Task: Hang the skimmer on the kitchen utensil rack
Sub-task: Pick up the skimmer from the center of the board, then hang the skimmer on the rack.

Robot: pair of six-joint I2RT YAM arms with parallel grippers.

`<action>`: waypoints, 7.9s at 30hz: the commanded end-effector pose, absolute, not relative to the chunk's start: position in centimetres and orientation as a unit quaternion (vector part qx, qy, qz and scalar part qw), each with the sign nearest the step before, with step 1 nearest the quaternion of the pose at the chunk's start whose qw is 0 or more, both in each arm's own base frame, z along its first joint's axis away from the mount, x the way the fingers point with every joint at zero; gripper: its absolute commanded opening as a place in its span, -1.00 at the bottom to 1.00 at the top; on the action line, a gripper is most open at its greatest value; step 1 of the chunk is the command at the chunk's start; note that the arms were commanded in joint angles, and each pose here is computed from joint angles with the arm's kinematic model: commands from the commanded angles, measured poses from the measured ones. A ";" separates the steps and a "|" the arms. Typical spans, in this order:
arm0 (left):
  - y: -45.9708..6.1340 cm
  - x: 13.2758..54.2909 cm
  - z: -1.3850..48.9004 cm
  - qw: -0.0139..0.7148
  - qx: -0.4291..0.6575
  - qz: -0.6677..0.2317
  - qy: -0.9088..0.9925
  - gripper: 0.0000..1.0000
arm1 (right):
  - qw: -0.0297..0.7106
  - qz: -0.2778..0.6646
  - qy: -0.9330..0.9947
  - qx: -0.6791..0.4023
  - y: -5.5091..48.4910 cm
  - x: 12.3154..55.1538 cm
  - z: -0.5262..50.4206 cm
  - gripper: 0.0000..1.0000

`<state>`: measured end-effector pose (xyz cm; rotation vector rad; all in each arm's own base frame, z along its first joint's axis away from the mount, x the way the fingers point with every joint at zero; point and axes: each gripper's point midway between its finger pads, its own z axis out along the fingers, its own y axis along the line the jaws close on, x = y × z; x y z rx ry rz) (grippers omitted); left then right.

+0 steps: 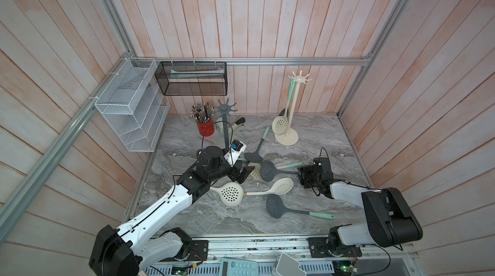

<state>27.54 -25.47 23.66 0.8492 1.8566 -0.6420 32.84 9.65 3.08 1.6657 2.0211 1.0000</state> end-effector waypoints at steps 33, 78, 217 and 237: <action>-26.0 28.4 21.6 0.456 0.363 -0.254 0.772 0.96 | 0.319 0.253 0.809 0.425 8.3 38.0 7.5 -1.00; -30.5 27.5 23.4 0.465 0.389 -0.290 0.740 0.86 | 0.586 0.310 0.675 -0.323 23.9 26.1 28.6 -1.00; -29.7 27.5 27.3 0.505 0.417 -0.335 0.677 1.00 | 0.486 0.461 0.697 -0.257 16.8 47.9 32.3 -0.90; -29.4 27.6 27.6 0.509 0.410 -0.331 0.680 1.00 | 0.475 0.486 0.706 -0.198 16.3 49.7 30.9 -0.42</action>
